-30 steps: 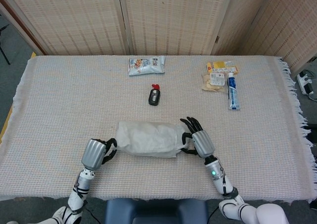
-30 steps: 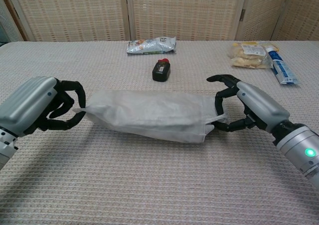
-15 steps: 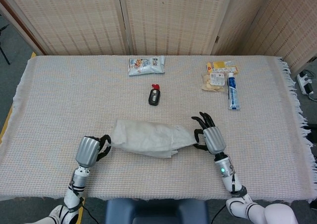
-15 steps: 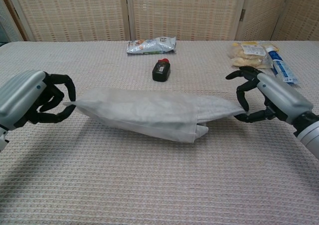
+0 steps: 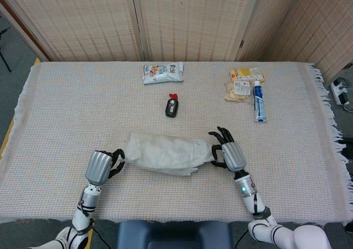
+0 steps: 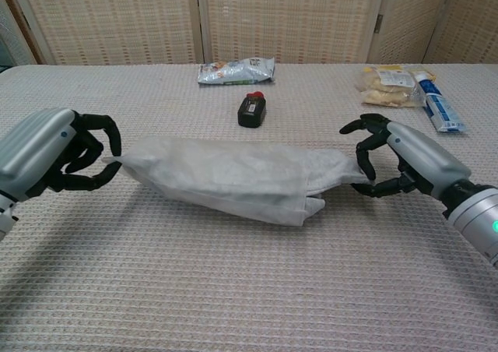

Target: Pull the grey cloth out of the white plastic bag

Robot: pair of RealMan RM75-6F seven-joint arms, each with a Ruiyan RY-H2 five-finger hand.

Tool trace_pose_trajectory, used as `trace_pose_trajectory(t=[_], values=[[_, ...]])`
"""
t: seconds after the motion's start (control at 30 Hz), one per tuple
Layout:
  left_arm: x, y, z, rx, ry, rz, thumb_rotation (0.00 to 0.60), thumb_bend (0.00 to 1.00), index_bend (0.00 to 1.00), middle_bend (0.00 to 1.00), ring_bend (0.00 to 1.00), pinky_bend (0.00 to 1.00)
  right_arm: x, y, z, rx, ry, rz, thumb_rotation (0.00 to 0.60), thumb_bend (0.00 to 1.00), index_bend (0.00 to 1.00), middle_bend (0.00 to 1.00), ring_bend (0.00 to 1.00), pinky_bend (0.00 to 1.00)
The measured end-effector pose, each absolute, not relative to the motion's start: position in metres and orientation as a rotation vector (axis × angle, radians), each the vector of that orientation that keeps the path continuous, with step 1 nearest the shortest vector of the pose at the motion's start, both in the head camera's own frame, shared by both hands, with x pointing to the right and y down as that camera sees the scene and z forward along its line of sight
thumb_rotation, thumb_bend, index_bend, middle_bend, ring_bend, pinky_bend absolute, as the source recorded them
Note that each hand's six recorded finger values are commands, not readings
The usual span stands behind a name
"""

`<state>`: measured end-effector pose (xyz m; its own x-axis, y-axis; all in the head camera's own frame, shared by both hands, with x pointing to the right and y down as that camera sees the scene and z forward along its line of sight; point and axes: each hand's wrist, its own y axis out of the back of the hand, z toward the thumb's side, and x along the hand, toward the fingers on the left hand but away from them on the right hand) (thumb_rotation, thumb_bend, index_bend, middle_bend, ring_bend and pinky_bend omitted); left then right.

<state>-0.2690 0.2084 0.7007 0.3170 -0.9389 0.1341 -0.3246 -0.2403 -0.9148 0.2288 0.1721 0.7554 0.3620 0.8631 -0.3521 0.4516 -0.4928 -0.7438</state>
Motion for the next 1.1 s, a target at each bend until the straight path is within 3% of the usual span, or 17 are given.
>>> trace_pose_trajectory(t=[0.43,0.67,1.1], values=[[-0.263,0.21,0.701,-1.759,1.129,-0.906,0.6,0.66,0.73,1.0,1.0,1.0,0.229,0.16,0.748,-2.073,-1.161,0.988,0.6,0.36,0.77,0.15,0.0,0.0],[-0.264,0.208,0.702,-1.751,1.132,-0.912,0.6,0.67,0.73,1.0,1.0,1.0,0.227,0.156,0.745,-2.059,-1.147,0.994,0.6,0.44,0.74,0.12,0.0,0.0],[-0.279,0.199,0.699,-1.7,1.129,-0.925,0.6,0.67,0.74,1.0,1.0,1.0,0.261,0.144,0.728,-1.969,-1.157,1.017,0.6,0.47,0.74,0.11,0.0,0.0]])
